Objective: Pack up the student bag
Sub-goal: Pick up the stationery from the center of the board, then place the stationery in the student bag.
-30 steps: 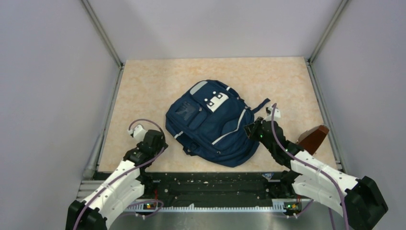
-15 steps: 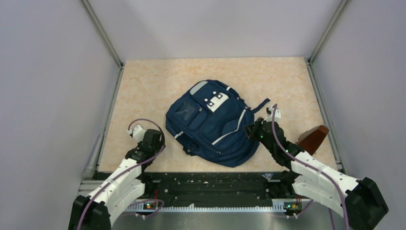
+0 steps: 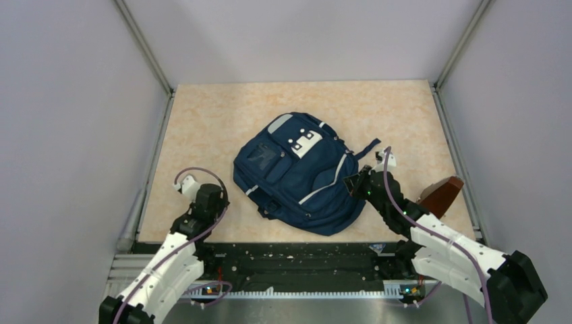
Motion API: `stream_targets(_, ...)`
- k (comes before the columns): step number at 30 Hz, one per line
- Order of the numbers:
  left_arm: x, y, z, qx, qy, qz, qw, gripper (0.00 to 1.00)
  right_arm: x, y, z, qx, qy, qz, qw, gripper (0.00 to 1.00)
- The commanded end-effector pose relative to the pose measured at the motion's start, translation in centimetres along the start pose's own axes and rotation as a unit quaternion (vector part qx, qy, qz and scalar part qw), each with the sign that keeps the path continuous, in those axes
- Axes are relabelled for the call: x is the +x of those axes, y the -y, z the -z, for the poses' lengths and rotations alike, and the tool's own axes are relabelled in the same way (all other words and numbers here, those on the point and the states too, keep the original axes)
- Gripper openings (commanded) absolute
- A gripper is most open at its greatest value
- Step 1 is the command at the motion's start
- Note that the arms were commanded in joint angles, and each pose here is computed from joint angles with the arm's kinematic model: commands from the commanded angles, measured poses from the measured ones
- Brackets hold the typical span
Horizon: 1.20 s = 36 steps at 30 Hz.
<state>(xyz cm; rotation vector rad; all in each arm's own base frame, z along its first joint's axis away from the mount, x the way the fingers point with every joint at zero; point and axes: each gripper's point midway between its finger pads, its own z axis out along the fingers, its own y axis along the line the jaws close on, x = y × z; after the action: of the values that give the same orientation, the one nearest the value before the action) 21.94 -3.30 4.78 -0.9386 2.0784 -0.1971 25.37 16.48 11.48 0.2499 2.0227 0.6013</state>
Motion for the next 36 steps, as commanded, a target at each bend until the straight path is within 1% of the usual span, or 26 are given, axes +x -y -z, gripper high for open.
stream_targets(1,-1.2,0.4,0.9,0.02,0.02,-0.019,0.999,0.0,-0.8,0.4,0.2,0.004,0.016,0.022,1.0,0.0)
stream_targets(3,-1.8,1.5,1.8,0.05,0.021,-0.035,0.998,0.0,-0.8,0.5,0.3,0.007,0.015,0.026,1.0,0.0)
stream_targets(4,-2.0,2.5,2.5,0.077,0.018,-0.052,0.996,0.0,-0.8,0.6,0.3,0.008,0.015,0.029,0.999,0.0)
stream_targets(5,-2.4,3.8,3.3,0.113,0.018,-0.084,0.99,0.0,-0.9,0.7,0.4,0.011,0.015,0.031,0.999,0.0)
stream_targets(7,-3.0,6.7,5.3,0.191,0.019,-0.117,0.974,0.0,-1.0,1.1,0.6,0.017,0.019,0.035,0.999,0.0)
stream_targets(9,-3.5,9.7,7.7,0.271,0.016,-0.15,0.951,0.0,-1.1,1.4,0.7,0.024,0.023,0.04,0.999,0.0)
stream_targets(11,-3.2,12.4,10.0,0.346,0.003,-0.185,0.92,0.0,-1.0,1.9,0.8,0.034,0.021,0.046,0.998,0.0)
stream_targets(13,-2.9,14.5,12.0,0.406,-0.01,-0.215,0.888,0.0,-1.0,2.1,0.9,0.04,0.019,0.05,0.998,0.0)
stream_targets(17,-1.5,18.3,15.1,0.5,-0.047,-0.249,0.828,0.0,-1.1,2.2,1.1,0.043,0.02,0.053,0.997,0.0)
stream_targets(20,-0.1,21.1,16.7,0.527,-0.043,-0.296,0.796,0.0,-1.1,2.2,1.1,0.041,0.019,0.05,0.998,0.0)
stream_targets(23,3.1,24.2,18.3,0.545,-0.05,-0.36,0.756,0.0,-1.0,2.0,1.1,0.036,0.017,0.045,0.998,0.0)
stream_targets(25,4.9,26.0,18.5,0.556,-0.073,-0.373,0.739,0.0,-0.9,1.8,1.1,0.031,0.016,0.044,0.998,0.0)
stream_targets(27,6.1,28.1,18.4,0.575,-0.084,-0.369,0.725,0.0,-1.1,1.4,1.1,0.025,0.016,0.043,0.999,0.0)
stream_targets(29,7.3,29.6,18.0,0.59,-0.091,-0.367,0.714,0.0,-1.3,1.2,1.2,0.021,0.017,0.042,0.999,0.0)
stream_targets(31,8.9,30.7,16.6,0.586,-0.108,-0.371,0.712,0.0,-1.4,1.0,1.3,0.019,0.016,0.042,0.999,0.0)
stream_targets(32,9.1,31.3,16.6,0.591,-0.109,-0.369,0.709,0.0,-1.4,1.0,1.3,0.019,0.016,0.043,0.999,0.0)
stream_targets(34,10.4,32.4,15.4,0.59,-0.124,-0.365,0.709,0.0,-1.6,0.9,1.4,0.018,0.018,0.044,0.999,0.0)
stream_targets(36,11.5,33.2,15.0,0.599,-0.138,-0.358,0.702,0.0,-1.6,1.0,1.5,0.019,0.019,0.044,0.999,0.0)
